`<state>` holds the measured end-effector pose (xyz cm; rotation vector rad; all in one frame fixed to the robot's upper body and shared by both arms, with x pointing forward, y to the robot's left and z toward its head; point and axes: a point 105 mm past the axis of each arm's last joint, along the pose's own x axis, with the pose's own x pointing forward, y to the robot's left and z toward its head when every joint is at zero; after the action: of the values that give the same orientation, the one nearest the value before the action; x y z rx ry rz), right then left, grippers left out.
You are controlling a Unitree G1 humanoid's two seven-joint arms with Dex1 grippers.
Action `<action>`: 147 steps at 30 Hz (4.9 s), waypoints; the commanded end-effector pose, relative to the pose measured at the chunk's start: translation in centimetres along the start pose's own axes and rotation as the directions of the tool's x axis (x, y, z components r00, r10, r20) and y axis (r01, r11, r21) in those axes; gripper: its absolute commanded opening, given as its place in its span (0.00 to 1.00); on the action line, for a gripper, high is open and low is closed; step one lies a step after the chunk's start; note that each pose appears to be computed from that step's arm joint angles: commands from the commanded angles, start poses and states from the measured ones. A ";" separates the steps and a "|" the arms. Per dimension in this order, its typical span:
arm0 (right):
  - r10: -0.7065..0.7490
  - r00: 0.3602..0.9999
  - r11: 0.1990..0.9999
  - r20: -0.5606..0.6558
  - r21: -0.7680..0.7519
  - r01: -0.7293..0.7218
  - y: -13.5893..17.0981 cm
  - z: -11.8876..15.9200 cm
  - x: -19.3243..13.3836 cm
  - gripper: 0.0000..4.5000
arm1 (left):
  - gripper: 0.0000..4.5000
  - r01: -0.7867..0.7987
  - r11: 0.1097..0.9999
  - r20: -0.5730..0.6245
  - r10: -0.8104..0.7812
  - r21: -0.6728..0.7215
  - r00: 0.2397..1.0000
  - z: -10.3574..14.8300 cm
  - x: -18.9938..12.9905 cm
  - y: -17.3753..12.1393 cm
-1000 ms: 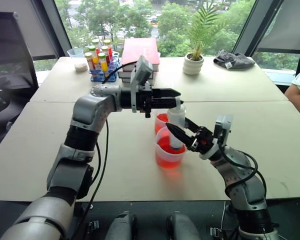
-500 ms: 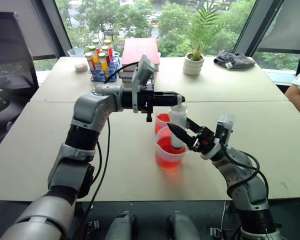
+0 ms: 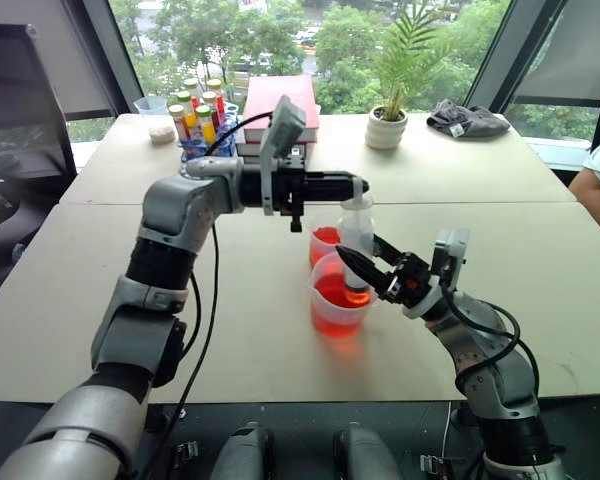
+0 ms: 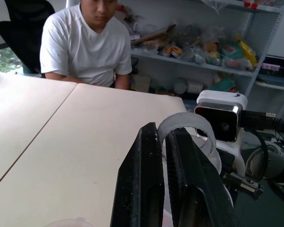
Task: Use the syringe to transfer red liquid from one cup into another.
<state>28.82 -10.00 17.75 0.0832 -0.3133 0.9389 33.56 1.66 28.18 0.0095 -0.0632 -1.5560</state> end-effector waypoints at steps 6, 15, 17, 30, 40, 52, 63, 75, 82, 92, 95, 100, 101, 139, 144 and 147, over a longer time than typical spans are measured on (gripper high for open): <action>0.122 0.991 0.992 -0.049 0.032 -0.121 2.1 -1.3 0.2 0.31 | 0.01 -0.109 0.981 0.121 0.090 0.161 0.989 5.5 -2.4 0.7; 0.119 0.991 0.993 0.052 -0.017 -0.119 1.7 2.1 1.8 0.31 | 0.54 -0.051 0.994 0.047 0.047 0.096 0.998 3.0 -2.6 -0.1; 0.118 0.991 0.993 0.062 -0.020 -0.117 1.6 2.6 1.9 0.31 | 0.79 -0.053 0.994 0.032 0.050 0.092 0.998 2.5 -2.9 -0.1; 0.087 0.987 0.996 0.136 -0.018 -0.085 0.4 6.0 3.0 0.31 | 0.99 -0.213 0.976 -0.049 0.216 0.046 0.975 0.2 -8.2 0.1; 0.035 0.964 0.998 0.264 -0.052 -0.022 -5.0 11.9 7.4 0.31 | 0.99 -0.272 0.961 -0.047 0.274 0.052 0.960 0.1 -9.4 -0.1; 0.011 0.974 0.998 0.228 -0.070 0.005 -7.0 5.9 9.4 0.31 | 0.99 -0.215 0.968 0.036 0.212 0.132 0.977 3.7 -6.9 0.0; 0.028 0.983 0.997 0.182 -0.081 -0.014 -6.4 4.2 9.0 0.31 | 0.99 -0.148 0.971 0.130 0.125 0.187 0.984 6.9 -2.8 1.2; 0.045 0.984 0.995 0.169 -0.097 -0.029 -6.0 4.2 8.8 0.31 | 0.79 -0.100 0.981 0.111 0.082 0.166 0.990 5.9 -0.4 2.1; 0.049 0.984 0.994 0.169 -0.101 -0.032 -6.0 4.4 8.7 0.31 | 0.03 -0.103 0.983 0.130 0.083 0.154 0.988 6.0 0.3 2.5; 0.056 0.982 0.992 0.178 -0.119 -0.035 -5.9 5.3 8.5 0.31 | 0.01 -0.123 0.980 0.087 0.110 0.157 0.990 4.5 0.2 3.2; 0.067 0.978 0.991 0.196 -0.125 -0.043 -5.6 6.3 8.5 0.31 | 0.01 -0.131 0.978 0.056 0.123 0.161 0.991 3.6 0.1 3.3; 0.079 0.972 0.991 0.222 -0.122 -0.052 -5.1 7.8 8.6 0.31 | 0.01 -0.136 0.980 0.032 0.132 0.147 0.991 2.6 -0.1 3.5; 0.081 0.971 0.991 0.225 -0.123 -0.054 -5.0 8.0 8.6 0.31 | 0.01 -0.136 0.980 0.027 0.133 0.143 0.991 2.4 -0.1 3.6; 0.075 0.979 0.992 0.189 -0.114 -0.054 -5.1 8.0 9.0 0.31 | 0.87 -0.211 0.970 0.105 0.198 0.125 0.974 4.2 -2.6 3.3; 0.063 0.982 0.994 0.177 -0.105 -0.045 -5.3 7.7 9.1 0.31 | 1.00 -0.263 0.956 0.142 0.244 0.133 0.959 5.6 -5.3 3.0; 0.046 0.982 0.994 0.181 -0.109 -0.027 -5.7 8.3 9.1 0.31 | 1.00 -0.298 0.944 0.110 0.284 0.141 0.953 4.9 -6.9 2.7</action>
<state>37.22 -8.08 26.15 0.0807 -0.4497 0.9415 36.65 8.26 32.28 0.0475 -0.2099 -1.2505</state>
